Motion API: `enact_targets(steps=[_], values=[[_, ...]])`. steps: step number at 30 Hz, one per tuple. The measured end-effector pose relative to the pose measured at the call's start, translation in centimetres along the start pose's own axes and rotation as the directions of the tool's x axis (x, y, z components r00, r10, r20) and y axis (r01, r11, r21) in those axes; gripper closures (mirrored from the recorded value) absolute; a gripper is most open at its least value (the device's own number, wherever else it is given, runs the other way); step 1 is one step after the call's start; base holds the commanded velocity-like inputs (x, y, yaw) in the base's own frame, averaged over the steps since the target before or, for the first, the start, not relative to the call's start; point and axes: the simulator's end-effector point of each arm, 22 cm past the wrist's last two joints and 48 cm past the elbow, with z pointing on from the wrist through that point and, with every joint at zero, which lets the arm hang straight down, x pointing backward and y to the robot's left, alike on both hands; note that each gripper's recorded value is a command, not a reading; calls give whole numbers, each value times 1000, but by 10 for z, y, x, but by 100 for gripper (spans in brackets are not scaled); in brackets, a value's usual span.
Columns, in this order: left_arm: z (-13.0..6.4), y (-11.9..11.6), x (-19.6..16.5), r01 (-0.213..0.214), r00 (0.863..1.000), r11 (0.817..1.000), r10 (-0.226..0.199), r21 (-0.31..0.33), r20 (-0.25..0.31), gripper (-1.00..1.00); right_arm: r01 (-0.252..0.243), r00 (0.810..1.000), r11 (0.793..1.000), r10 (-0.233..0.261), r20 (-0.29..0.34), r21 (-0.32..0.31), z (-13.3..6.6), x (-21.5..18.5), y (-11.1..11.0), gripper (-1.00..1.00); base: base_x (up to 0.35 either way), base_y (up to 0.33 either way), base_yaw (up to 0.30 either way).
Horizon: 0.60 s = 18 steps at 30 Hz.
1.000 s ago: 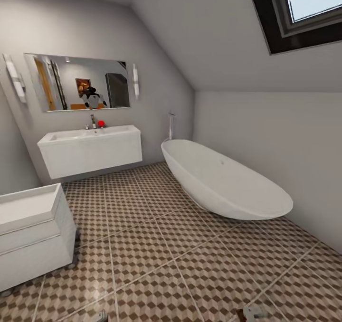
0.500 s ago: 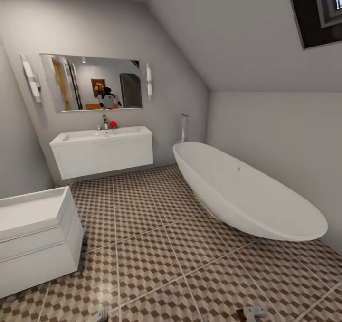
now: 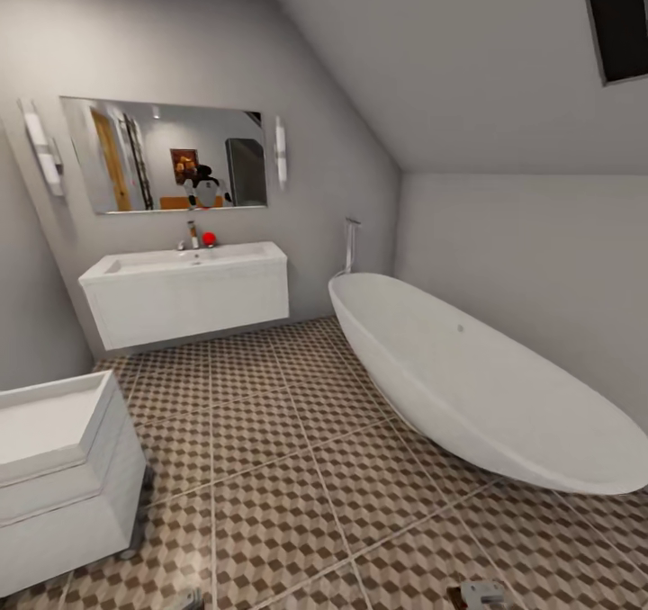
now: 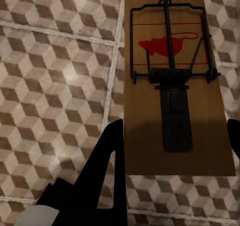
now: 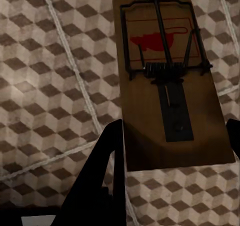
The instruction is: Take the four mousetraps from the cabinet in the bathroom and place them on the bathroom floor. Make sure all four end up on the same floor surface, and ensure that at least two of them are either under or directly next to the same bathroom sink.
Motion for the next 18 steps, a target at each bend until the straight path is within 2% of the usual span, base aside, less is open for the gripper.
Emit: enact_targets(steps=[5, 18], values=[[0, 0, 0, 1, 1000, 1000, -1, 0, 0, 100, -1, 1000, 1000, 1, 5, 2, 0, -1, -1, 100, 326, 0, 70], [0, 0, 0, 0, 1000, 1000, 0, 0, 1, 100, -1, 1000, 1000, 1, 7, 3, 0, -2, -1, 100, 326, 0, 255]])
